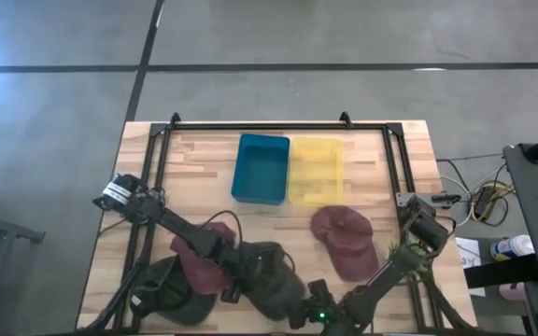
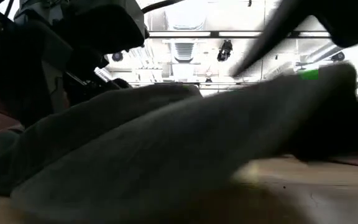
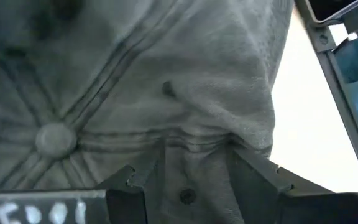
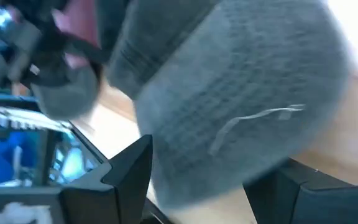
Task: Pick & Place hat
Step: Put the right black cap into the yellow bin
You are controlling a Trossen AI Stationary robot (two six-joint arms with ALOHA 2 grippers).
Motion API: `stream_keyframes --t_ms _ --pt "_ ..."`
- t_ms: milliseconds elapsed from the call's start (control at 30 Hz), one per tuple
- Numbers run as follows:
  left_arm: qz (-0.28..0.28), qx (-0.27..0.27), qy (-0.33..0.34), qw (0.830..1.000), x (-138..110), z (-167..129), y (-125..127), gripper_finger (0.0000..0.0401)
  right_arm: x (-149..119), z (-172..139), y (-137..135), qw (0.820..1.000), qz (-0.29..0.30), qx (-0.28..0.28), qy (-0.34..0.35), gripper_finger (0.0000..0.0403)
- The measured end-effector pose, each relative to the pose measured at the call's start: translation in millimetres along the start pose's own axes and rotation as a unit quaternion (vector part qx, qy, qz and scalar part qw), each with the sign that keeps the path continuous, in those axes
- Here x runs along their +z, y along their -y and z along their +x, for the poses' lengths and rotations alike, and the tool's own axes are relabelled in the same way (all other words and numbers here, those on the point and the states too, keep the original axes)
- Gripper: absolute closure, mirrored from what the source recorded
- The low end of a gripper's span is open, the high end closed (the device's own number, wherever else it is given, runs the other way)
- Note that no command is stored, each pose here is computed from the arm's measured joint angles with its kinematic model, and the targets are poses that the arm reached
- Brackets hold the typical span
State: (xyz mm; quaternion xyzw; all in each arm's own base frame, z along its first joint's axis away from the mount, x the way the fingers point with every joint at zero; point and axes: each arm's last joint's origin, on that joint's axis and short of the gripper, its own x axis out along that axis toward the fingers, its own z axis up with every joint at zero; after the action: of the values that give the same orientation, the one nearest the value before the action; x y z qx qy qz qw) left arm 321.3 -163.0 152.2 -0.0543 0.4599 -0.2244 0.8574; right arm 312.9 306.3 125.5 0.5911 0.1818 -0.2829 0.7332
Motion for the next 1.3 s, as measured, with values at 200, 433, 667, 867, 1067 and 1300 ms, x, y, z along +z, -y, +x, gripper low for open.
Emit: stream_keyframes --t_ms 200,433,667,867,1067,1300 --pt "0.011 -0.014 0.054 0.998 12 -1 3 0.024 4 4 -8 0.999 -0.001 0.035 0.025 0.0197" --pt "0.016 -0.013 0.083 0.996 29 -7 9 0.024 8 6 -10 0.994 -0.1 0.029 0.033 0.0325" --pt "0.009 -0.003 0.028 1.0 33 -23 19 0.024 19 -15 -30 0.957 -0.288 0.028 0.009 0.0382" --pt "-0.059 0.015 0.019 0.998 43 -69 36 0.024 50 -45 -47 0.842 -0.536 -0.059 -0.028 0.0384" --pt "-0.078 0.068 0.115 0.988 57 -150 61 0.024 86 -84 -68 0.602 -0.782 -0.162 -0.024 0.0385" --pt "-0.105 0.188 0.312 0.925 61 -233 66 0.024 91 -89 -75 0.194 -0.948 -0.253 0.007 0.0385"
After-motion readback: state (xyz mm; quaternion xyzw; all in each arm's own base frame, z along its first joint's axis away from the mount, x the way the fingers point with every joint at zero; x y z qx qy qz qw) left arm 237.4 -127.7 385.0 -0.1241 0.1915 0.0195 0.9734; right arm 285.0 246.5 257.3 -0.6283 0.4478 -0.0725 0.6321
